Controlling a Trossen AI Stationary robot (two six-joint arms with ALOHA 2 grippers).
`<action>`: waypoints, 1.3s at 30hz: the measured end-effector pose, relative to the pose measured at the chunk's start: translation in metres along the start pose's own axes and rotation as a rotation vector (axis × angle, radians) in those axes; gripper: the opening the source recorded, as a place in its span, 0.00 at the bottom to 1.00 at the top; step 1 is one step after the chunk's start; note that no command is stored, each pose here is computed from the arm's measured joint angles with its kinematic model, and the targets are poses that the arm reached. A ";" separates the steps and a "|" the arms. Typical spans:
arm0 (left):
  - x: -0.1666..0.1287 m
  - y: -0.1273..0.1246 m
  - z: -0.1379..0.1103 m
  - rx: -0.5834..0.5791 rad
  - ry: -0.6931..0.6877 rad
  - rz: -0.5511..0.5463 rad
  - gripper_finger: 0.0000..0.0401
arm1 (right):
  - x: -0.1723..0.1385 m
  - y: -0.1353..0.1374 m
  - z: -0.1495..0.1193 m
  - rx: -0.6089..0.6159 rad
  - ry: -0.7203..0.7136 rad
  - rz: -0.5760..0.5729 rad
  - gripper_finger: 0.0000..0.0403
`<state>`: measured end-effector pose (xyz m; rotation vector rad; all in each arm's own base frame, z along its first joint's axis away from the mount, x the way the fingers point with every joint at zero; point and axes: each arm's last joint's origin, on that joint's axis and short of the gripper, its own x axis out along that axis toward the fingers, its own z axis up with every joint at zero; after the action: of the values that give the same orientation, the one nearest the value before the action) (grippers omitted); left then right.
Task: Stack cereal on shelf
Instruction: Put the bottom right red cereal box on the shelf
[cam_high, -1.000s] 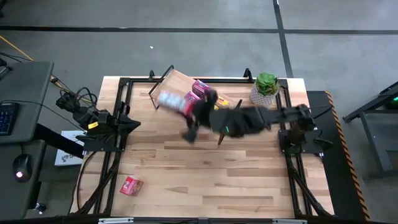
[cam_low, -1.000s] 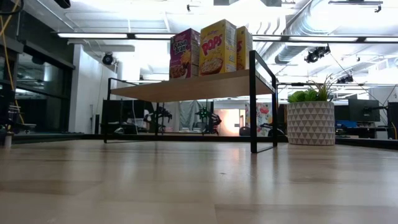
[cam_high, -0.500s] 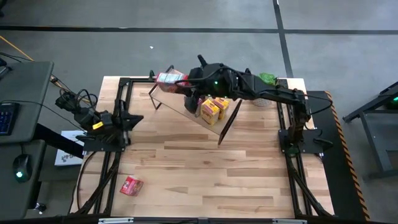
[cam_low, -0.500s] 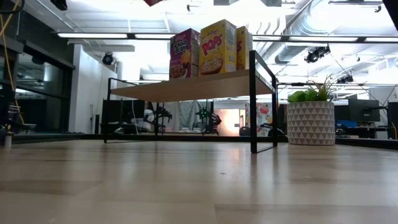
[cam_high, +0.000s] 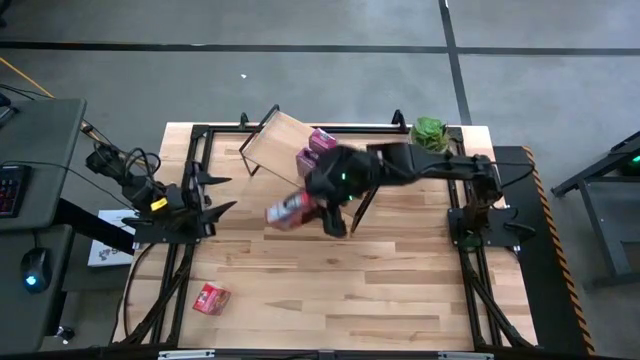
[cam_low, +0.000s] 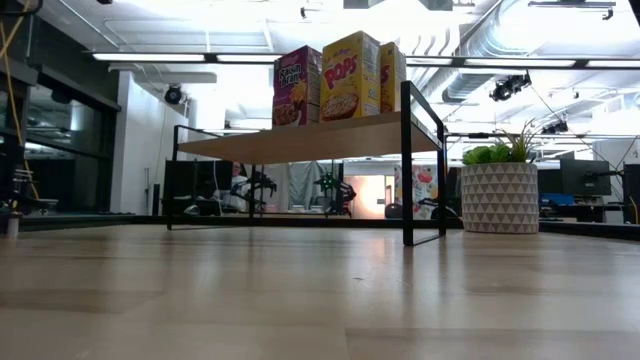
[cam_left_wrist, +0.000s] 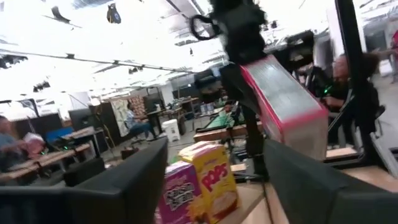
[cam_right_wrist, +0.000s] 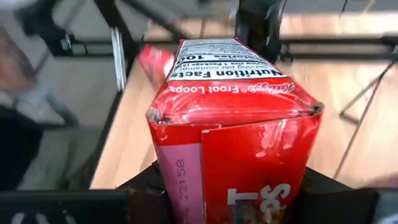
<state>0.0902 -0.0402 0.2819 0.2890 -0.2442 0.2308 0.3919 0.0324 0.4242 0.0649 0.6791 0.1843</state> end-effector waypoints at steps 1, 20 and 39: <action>0.001 -0.002 0.000 -0.020 0.001 -0.001 0.67 | 0.002 0.006 -0.003 -0.006 0.027 -0.009 0.36; 0.058 -0.067 0.008 -0.207 0.258 -0.179 0.78 | 0.053 0.040 -0.046 0.097 0.161 -0.133 0.36; 0.084 -0.089 -0.013 -0.190 0.521 -0.200 0.78 | 0.090 0.054 -0.077 0.109 0.139 -0.129 0.36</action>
<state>0.1956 -0.1037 0.2702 0.0565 0.2773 0.0784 0.4042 0.1026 0.3149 0.1129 0.8296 0.0283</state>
